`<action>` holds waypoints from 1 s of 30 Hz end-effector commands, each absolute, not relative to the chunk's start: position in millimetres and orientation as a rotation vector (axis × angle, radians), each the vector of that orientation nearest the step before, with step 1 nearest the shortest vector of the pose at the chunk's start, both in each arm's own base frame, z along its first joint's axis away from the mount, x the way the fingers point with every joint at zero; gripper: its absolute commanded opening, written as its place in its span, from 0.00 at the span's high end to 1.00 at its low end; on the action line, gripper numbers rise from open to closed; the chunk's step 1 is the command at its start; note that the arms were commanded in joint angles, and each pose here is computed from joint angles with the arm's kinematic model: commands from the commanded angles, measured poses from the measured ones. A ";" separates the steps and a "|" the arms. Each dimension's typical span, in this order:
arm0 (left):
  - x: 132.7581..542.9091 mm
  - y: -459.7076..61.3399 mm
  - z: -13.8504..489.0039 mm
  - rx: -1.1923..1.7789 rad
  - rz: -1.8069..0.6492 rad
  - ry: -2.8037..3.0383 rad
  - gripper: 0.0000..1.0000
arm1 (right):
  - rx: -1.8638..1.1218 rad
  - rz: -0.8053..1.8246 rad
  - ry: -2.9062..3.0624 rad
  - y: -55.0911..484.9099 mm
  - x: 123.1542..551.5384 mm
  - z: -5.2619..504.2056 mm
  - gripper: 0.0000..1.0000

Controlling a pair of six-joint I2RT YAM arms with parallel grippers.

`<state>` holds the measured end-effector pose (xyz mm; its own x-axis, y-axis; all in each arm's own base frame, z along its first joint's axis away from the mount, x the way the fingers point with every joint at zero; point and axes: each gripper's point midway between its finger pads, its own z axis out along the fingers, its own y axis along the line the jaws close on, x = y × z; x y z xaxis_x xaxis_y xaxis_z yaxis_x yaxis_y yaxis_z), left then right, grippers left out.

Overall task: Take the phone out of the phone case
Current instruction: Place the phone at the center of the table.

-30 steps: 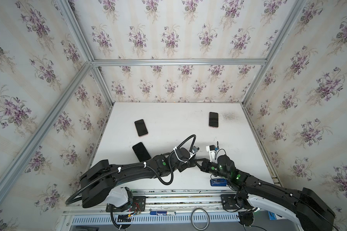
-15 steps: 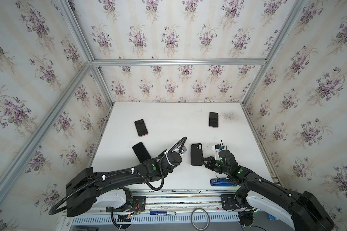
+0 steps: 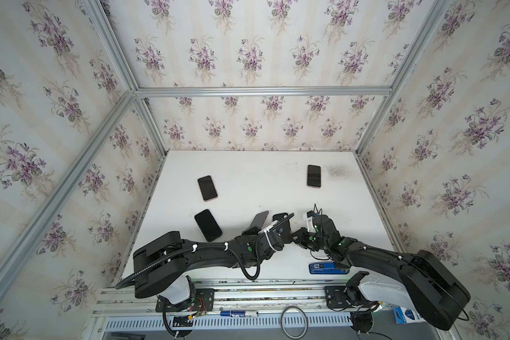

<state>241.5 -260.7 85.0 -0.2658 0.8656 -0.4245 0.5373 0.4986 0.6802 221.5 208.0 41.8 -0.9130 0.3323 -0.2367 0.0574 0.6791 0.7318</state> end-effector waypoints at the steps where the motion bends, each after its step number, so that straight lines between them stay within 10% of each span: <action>1: 237.6 -266.5 79.6 1.194 0.534 1.940 0.82 | 0.277 1.172 2.461 221.8 236.8 59.3 1.00; 18: 225.2 -297.3 42.4 1.270 0.539 1.989 0.78 | 0.267 1.062 2.522 214.9 238.2 39.1 1.00; 30: 225.4 -307.0 53.3 1.180 0.445 2.026 0.28 | 0.280 0.958 2.527 197.7 233.0 38.7 1.00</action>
